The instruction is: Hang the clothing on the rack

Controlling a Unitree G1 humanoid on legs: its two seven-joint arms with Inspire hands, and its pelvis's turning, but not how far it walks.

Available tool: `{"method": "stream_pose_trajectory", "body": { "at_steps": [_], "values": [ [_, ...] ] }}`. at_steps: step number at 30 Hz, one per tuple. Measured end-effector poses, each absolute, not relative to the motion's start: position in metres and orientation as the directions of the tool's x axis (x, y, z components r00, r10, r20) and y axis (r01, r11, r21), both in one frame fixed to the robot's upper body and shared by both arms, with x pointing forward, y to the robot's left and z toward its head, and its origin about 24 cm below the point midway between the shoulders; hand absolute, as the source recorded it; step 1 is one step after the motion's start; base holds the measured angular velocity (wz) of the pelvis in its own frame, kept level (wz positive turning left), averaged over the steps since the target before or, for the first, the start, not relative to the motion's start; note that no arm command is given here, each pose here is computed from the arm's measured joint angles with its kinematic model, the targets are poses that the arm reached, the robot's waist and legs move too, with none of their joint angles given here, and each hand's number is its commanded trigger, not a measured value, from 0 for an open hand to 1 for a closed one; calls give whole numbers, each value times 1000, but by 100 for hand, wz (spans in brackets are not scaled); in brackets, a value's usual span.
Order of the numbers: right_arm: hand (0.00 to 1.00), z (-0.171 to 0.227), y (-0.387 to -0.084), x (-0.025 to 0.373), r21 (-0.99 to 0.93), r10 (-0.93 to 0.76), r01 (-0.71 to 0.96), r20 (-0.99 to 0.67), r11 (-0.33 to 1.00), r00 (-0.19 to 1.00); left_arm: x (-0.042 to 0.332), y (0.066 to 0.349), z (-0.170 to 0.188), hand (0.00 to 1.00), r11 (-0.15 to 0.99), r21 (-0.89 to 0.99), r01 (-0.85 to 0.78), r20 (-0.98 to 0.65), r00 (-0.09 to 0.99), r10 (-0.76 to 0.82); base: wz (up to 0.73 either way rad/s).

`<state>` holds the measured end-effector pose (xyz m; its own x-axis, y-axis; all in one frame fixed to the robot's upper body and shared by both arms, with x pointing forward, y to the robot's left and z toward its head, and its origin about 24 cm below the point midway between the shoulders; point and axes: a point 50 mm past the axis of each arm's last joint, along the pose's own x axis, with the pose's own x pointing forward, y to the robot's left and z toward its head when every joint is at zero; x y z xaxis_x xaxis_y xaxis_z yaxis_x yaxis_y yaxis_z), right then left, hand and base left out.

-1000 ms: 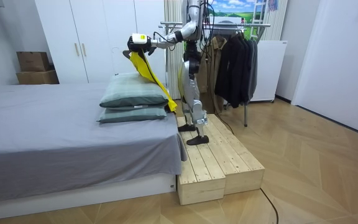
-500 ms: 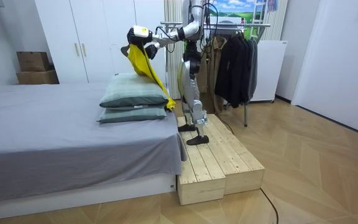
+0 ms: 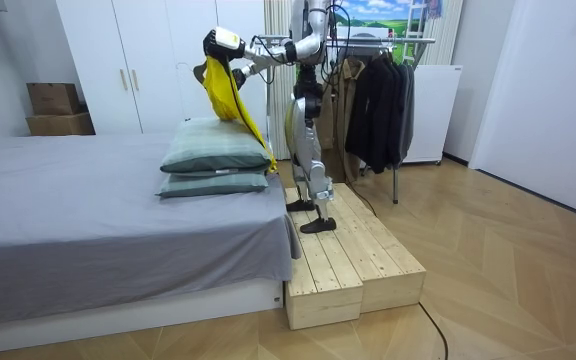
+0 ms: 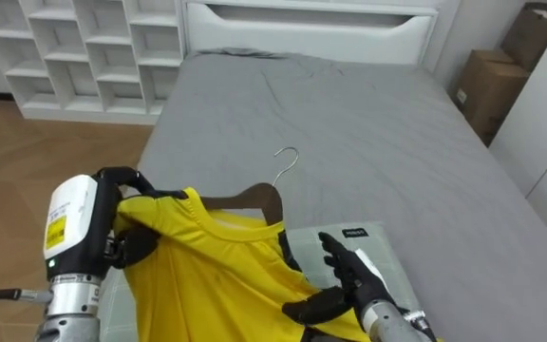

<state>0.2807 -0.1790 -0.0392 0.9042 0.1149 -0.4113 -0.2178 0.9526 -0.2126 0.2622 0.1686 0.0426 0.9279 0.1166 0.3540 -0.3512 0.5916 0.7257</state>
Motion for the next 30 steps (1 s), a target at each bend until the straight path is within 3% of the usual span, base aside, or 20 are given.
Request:
{"method": "stream_pose_trajectory", "body": {
  "at_steps": [8,22,30],
  "values": [
    [0,-30,-182,288,-216,56,-141,-358,966,932,262,162,60,100,625,680,-383,434,898,79,0],
    [0,-9,-183,302,-219,28,-86,-257,972,966,262,161,60,100,625,682,-379,432,899,74,0],
    [0,-11,-179,302,-52,77,-94,-269,994,960,269,157,71,100,633,665,-398,469,881,60,0]
  ]
}}
